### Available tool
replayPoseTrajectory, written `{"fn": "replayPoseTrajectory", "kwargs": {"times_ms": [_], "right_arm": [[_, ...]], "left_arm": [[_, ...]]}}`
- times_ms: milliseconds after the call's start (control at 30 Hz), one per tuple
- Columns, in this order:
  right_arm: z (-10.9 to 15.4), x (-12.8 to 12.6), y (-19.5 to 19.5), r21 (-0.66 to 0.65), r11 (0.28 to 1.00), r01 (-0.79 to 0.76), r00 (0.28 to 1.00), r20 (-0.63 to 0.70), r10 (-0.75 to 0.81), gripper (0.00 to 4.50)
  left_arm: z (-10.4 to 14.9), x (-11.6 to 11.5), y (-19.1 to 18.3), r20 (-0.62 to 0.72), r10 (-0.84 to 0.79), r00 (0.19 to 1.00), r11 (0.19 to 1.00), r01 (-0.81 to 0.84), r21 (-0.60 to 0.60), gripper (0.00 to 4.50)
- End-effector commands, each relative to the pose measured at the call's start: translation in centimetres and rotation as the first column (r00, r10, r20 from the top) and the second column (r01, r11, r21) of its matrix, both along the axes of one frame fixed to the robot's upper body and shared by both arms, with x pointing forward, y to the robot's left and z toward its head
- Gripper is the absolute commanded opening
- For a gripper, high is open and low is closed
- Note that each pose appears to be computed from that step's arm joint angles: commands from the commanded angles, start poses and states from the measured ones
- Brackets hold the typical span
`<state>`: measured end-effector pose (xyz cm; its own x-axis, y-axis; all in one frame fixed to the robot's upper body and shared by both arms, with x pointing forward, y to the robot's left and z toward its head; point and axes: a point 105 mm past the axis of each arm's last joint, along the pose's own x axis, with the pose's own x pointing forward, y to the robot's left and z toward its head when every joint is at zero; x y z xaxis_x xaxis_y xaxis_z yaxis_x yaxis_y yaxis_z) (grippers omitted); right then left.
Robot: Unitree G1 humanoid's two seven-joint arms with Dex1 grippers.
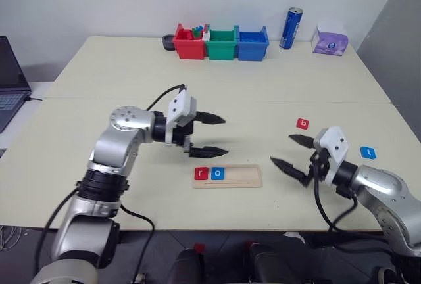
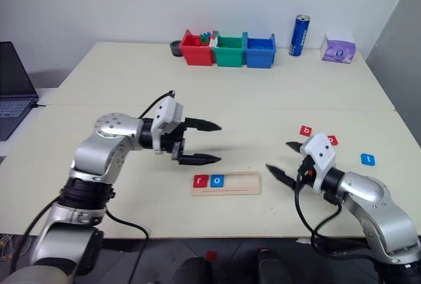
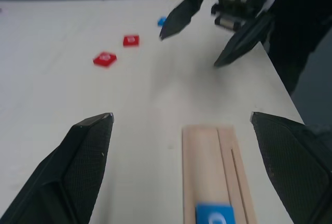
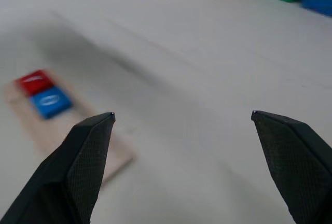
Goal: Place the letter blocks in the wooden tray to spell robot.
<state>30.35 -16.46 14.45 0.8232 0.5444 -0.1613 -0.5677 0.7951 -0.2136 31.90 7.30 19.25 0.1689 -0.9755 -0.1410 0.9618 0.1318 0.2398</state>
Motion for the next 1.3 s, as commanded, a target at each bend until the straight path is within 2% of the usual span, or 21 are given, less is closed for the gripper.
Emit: {"fn": "replayPoseTrajectory", "kwargs": {"times_ms": [33, 233, 367, 633, 967, 1267, 1300], "right_arm": [[0.0, 2.1, -1.8, -0.036, 0.981, 0.192, 0.981, 0.051, -0.19, 4.5], [-0.7, 5.5, -4.8, 0.003, 0.891, 0.454, 0.89, 0.047, -0.453, 4.5], [-1.1, 7.3, -5.8, 0.022, 0.849, 0.529, 0.848, 0.032, -0.529, 4.5], [-2.4, 10.3, -5.3, 0.112, 0.794, 0.597, 0.802, -0.068, -0.594, 4.5], [-3.7, 11.5, -4.3, 0.098, 0.774, 0.625, 0.78, -0.11, -0.616, 4.5], [-5.5, 11.5, -4.1, 0.062, 0.749, 0.66, 0.748, -0.144, -0.648, 4.5], [-5.5, 11.5, -4.1, 0.061, 0.744, 0.665, 0.744, -0.143, -0.653, 4.09]], "left_arm": [[1.0, -0.3, -1.0, 0.031, 0.075, 0.997, 0.992, -0.072, -0.104, 4.48], [-0.8, 0.5, -3.4, -0.008, 0.198, 0.98, 0.973, -0.198, -0.118, 4.48], [-1.4, 1.6, -5.0, -0.013, 0.242, 0.97, 0.965, -0.242, -0.101, 4.48], [-2.3, 2.0, -6.4, 0.013, 0.253, 0.967, 0.965, -0.252, -0.071, 4.48], [-2.2, 2.1, -5.7, 0.025, 0.251, 0.968, 0.967, -0.249, -0.061, 4.48], [-2.1, 1.7, -5.7, 0.022, 0.244, 0.969, 0.968, -0.242, -0.066, 4.48], [-2.0, 1.7, -5.6, 0.022, 0.245, 0.969, 0.968, -0.243, -0.066, 4.5]]}}
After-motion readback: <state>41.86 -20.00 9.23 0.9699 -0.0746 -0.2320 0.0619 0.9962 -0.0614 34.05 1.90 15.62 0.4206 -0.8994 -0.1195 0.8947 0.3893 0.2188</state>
